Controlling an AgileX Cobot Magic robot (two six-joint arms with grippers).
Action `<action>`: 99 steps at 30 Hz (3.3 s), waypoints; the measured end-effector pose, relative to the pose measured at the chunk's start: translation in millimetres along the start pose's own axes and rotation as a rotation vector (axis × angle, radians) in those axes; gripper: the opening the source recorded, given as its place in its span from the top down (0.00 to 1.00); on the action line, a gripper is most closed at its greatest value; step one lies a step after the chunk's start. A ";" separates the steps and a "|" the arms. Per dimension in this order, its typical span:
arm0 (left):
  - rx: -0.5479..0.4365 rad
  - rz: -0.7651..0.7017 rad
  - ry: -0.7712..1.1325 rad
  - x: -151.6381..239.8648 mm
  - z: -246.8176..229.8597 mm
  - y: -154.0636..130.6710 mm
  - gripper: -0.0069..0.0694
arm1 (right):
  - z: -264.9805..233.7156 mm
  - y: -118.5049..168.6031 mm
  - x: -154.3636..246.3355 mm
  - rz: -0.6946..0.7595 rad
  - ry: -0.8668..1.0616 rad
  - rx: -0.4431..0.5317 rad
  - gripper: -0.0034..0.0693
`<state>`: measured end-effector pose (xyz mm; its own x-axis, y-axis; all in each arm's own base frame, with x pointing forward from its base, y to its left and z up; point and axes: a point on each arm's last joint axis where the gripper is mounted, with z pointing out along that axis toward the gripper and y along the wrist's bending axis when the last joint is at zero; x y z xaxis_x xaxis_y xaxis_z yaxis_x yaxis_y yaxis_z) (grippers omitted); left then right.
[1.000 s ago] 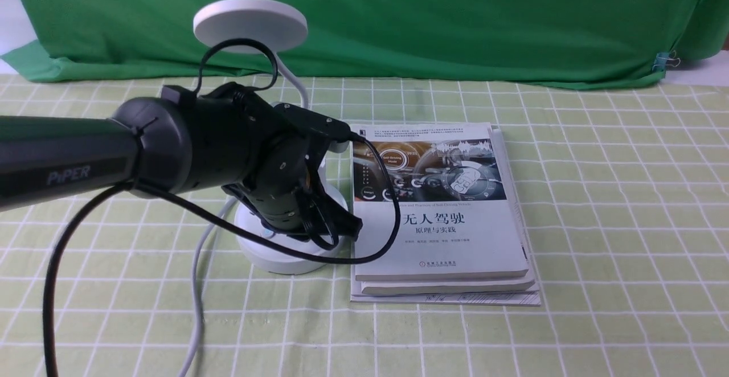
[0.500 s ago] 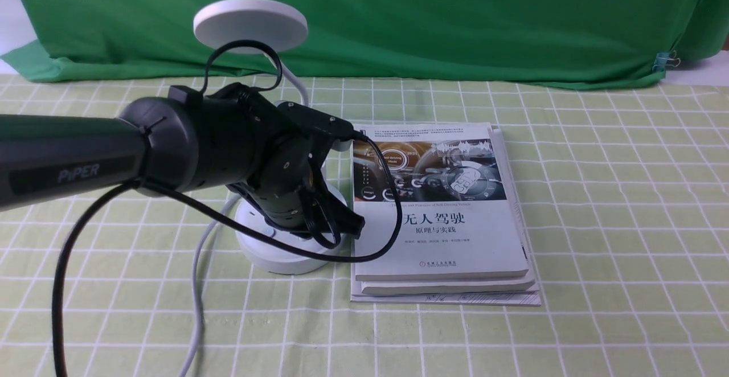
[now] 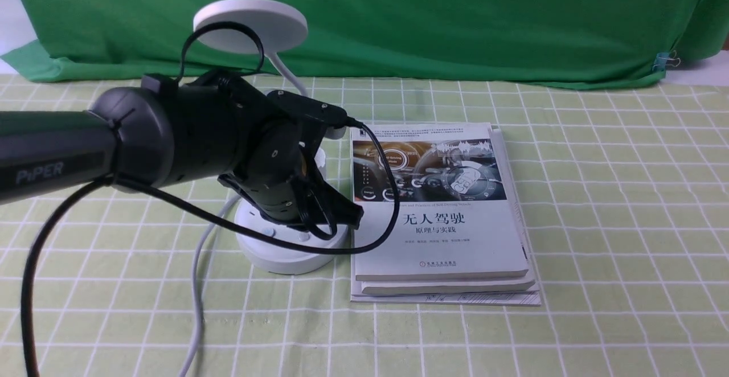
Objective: Turn on the table lamp on the green coffee tablecloth with your hand.
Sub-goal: 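Press the power button on the lamp base to turn the lamp on with the left gripper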
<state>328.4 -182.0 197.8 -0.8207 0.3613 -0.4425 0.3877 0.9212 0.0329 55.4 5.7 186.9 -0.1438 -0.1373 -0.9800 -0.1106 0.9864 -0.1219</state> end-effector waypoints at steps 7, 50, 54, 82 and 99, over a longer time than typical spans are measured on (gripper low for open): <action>0.016 -0.031 0.033 3.1 8.9 0.4 0.89 | 0.0 0.0 0.0 0.000 0.000 0.000 0.62; 0.109 -0.117 0.201 2.0 35.2 24.2 0.89 | 0.0 0.0 0.0 0.000 0.000 0.000 0.62; 0.108 -0.117 0.199 1.3 34.7 24.3 0.89 | 0.0 0.0 0.0 0.000 0.000 0.000 0.62; 0.115 -0.096 -0.118 30.6 -30.8 21.7 0.89 | 0.0 0.0 0.0 0.000 0.000 0.000 0.62; 0.008 -0.021 -0.028 12.5 10.2 17.8 0.89 | 0.0 0.0 0.0 -0.001 0.000 0.000 0.62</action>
<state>329.3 -162.6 183.8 -0.8165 0.3376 -0.4683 0.3740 0.9273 0.0164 55.4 5.7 186.9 -0.1437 -0.1384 -0.9799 -0.1107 0.9862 -0.1231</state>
